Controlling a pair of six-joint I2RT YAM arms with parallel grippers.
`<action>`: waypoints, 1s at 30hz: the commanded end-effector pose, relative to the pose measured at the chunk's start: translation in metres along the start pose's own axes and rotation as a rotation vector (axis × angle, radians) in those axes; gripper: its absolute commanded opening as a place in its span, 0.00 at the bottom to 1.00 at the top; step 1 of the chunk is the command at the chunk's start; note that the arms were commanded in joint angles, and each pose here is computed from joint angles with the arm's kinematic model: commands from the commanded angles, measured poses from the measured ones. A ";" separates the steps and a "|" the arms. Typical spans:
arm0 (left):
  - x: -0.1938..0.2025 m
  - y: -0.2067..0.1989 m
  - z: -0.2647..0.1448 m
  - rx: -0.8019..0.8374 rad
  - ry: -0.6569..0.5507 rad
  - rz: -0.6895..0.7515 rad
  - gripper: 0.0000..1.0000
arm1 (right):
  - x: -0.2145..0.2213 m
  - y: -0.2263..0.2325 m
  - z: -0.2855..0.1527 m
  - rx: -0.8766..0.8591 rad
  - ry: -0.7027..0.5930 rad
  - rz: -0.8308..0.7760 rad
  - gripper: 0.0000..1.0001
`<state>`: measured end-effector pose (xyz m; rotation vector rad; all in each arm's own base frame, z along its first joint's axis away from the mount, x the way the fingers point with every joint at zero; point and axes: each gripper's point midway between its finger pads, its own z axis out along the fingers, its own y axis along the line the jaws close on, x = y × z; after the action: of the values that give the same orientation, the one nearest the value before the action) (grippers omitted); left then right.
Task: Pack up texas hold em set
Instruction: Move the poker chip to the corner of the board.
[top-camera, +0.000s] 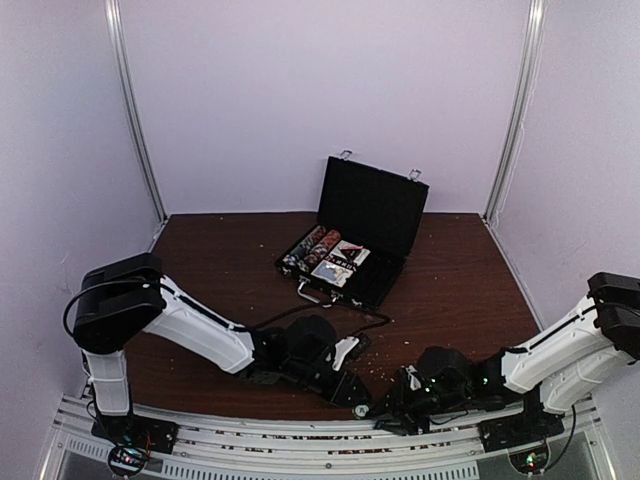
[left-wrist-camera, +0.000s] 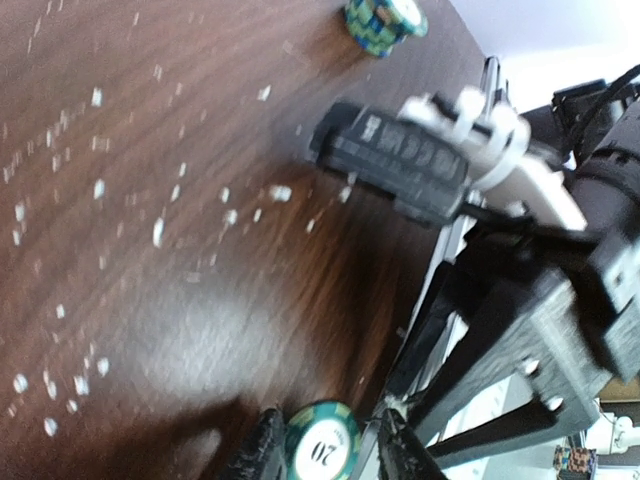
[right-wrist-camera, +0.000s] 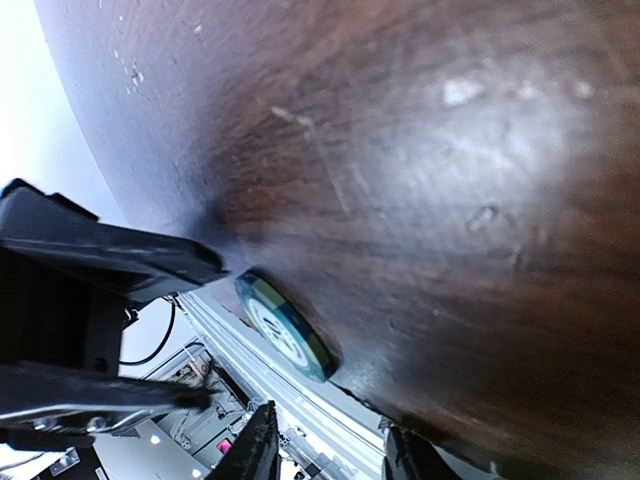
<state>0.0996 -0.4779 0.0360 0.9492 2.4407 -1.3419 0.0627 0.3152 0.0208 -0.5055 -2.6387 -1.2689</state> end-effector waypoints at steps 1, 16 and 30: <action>0.017 -0.002 0.003 0.045 0.033 -0.016 0.33 | -0.009 -0.010 0.004 0.035 -0.055 0.017 0.36; 0.040 -0.016 0.005 0.105 0.074 -0.029 0.32 | -0.018 -0.012 0.011 0.021 -0.119 0.039 0.35; 0.052 -0.033 0.002 0.157 0.097 -0.043 0.31 | -0.025 0.005 0.016 -0.051 -0.156 0.047 0.24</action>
<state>0.0835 -0.4694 0.0296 0.8875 2.4567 -1.4419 0.0650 0.3334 0.0183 -0.5504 -2.6166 -1.3487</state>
